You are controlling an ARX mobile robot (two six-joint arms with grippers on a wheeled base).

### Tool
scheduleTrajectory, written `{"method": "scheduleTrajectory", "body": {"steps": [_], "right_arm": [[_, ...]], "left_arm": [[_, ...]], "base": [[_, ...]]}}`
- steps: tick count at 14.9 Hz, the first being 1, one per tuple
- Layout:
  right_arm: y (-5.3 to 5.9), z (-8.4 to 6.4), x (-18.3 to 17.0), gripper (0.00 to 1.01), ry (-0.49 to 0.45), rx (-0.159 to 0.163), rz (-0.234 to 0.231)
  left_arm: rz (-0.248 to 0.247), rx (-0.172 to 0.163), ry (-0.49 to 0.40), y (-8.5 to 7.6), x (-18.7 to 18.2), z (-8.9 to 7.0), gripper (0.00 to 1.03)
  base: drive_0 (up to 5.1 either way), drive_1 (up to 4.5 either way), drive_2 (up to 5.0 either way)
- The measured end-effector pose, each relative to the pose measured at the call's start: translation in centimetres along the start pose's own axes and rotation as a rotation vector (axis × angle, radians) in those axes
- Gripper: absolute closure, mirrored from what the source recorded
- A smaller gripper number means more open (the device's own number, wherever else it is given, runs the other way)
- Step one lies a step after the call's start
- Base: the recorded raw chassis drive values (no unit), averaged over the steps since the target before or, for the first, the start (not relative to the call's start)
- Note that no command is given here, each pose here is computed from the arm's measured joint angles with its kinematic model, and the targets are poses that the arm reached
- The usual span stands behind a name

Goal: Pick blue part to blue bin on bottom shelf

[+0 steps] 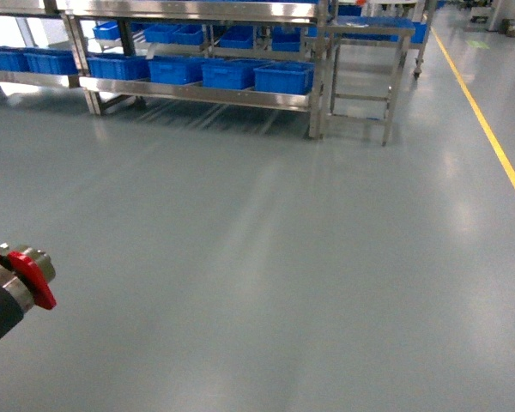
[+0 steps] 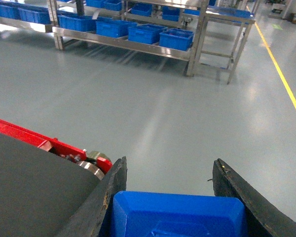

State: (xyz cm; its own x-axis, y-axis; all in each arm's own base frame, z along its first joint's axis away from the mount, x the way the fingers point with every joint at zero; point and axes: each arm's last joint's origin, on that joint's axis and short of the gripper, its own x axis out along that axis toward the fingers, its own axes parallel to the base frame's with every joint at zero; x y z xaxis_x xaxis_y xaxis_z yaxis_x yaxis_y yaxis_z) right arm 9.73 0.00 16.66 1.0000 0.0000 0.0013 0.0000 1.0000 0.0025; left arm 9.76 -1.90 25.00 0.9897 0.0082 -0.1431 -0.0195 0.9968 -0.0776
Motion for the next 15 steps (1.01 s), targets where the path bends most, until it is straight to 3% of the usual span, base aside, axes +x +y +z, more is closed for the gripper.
{"method": "scheduleTrajectory", "body": {"steps": [9, 15], "right_arm": [[0.0, 0.0, 0.0, 0.03, 0.0, 0.0, 0.0], [0.0, 0.01, 0.0, 0.03, -0.001, 0.0, 0.0]], "left_arm": [[0.0, 0.0, 0.0, 0.0, 0.0, 0.0, 0.6], [-0.002, 0.0, -0.001, -0.01, -0.01, 0.0, 0.6]], "base": [[-1.5, -1.45, -1.5], [0.0, 4.22, -4.1]]}}
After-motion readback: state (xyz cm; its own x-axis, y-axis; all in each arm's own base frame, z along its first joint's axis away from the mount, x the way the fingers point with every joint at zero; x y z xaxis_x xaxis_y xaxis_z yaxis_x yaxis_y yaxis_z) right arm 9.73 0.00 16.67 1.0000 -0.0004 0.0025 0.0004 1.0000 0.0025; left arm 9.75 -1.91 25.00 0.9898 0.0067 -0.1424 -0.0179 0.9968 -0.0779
